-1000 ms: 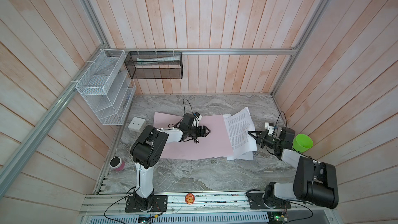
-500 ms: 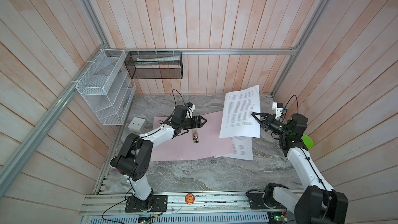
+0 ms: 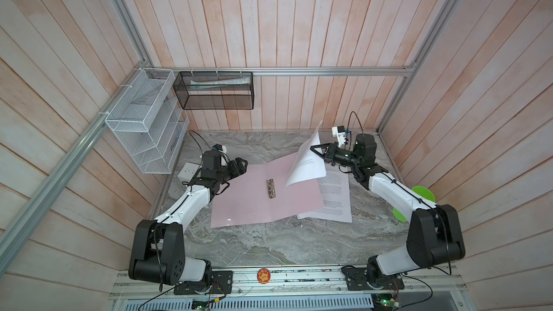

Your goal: Put the files into the folder

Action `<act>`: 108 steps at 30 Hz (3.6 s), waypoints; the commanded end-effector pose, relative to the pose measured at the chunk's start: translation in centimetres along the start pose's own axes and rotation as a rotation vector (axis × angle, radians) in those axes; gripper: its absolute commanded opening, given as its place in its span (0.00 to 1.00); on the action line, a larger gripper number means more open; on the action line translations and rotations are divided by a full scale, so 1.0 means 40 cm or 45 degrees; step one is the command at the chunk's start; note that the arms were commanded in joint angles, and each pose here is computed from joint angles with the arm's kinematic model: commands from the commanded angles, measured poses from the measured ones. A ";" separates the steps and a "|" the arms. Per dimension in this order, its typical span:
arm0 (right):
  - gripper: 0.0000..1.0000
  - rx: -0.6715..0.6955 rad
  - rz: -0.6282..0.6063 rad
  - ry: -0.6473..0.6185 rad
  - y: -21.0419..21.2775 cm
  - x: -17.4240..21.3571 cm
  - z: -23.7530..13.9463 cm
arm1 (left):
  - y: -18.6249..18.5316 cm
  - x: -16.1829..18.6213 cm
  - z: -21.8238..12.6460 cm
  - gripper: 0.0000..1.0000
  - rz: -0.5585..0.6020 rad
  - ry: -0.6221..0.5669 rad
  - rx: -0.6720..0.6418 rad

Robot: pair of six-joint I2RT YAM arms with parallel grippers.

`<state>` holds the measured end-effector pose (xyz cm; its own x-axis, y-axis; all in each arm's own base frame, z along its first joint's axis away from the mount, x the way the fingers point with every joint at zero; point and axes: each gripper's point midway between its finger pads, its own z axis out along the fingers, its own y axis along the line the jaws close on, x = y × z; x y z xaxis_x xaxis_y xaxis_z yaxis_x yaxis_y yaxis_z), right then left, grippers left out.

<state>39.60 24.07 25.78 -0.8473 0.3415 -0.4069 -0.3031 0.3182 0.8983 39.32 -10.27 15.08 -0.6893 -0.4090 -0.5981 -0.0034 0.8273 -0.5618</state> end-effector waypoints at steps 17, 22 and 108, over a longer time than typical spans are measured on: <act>0.00 -0.033 -0.126 0.127 -0.012 0.082 0.200 | 0.265 0.191 -0.098 0.89 -0.285 0.041 -0.317; 0.00 0.014 -0.048 0.184 -0.126 0.135 0.265 | 0.319 0.168 -0.116 0.89 -0.330 -0.009 -0.420; 0.00 0.150 -0.829 -0.308 -0.036 0.293 0.246 | 0.282 0.178 0.002 0.83 -0.333 0.145 -0.059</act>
<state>35.20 36.23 16.68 -0.4319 0.2364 -0.8704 -0.6118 0.6323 0.4754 34.84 -3.40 4.61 -0.7275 -0.5792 -0.3678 -0.2384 0.7160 -0.6561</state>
